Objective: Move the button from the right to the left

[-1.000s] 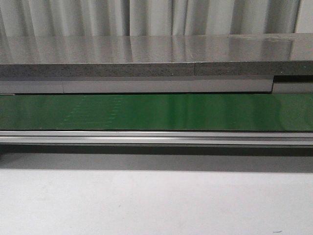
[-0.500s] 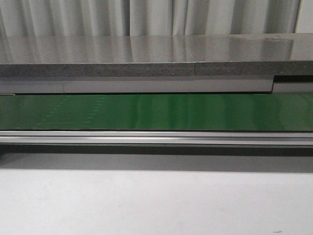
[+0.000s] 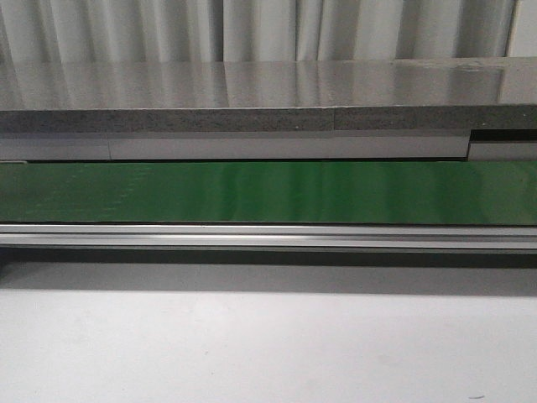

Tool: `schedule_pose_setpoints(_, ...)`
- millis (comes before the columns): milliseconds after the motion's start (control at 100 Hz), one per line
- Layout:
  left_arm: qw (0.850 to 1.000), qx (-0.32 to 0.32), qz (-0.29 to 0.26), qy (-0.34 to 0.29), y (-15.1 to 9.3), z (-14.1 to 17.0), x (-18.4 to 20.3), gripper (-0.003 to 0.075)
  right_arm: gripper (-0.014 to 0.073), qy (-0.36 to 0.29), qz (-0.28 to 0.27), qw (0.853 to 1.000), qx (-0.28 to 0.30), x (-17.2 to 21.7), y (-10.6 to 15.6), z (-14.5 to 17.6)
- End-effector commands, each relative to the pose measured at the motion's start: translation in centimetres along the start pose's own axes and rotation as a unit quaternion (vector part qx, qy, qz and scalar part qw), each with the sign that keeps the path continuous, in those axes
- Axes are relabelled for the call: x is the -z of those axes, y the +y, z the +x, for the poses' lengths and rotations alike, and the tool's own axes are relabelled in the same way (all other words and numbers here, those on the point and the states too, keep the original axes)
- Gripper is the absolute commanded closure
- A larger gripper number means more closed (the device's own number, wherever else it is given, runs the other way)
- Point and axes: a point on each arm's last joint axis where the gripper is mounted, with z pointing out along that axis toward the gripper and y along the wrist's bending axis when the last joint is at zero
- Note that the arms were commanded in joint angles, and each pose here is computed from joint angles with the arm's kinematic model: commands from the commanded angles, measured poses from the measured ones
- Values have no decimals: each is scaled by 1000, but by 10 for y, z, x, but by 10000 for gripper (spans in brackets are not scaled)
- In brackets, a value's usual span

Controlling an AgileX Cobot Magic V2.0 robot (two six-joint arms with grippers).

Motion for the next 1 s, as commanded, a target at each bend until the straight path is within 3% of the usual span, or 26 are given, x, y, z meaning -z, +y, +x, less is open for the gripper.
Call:
schedule_pose_setpoints(0,998,-25,13,-61,-26,-9,36,741,663,-51,8,999,3,3,-2,-15)
schedule_pose_setpoints(220,994,-63,33,-88,-62,-5,50,741,663,-51,8,999,3,3,-2,-15)
schedule_pose_setpoints(380,993,-55,38,-97,-65,15,58,741,663,-51,8,999,3,3,-2,-15)
schedule_pose_setpoints(990,971,-38,14,-235,-76,107,114,741,663,-51,8,999,3,3,-2,-15)
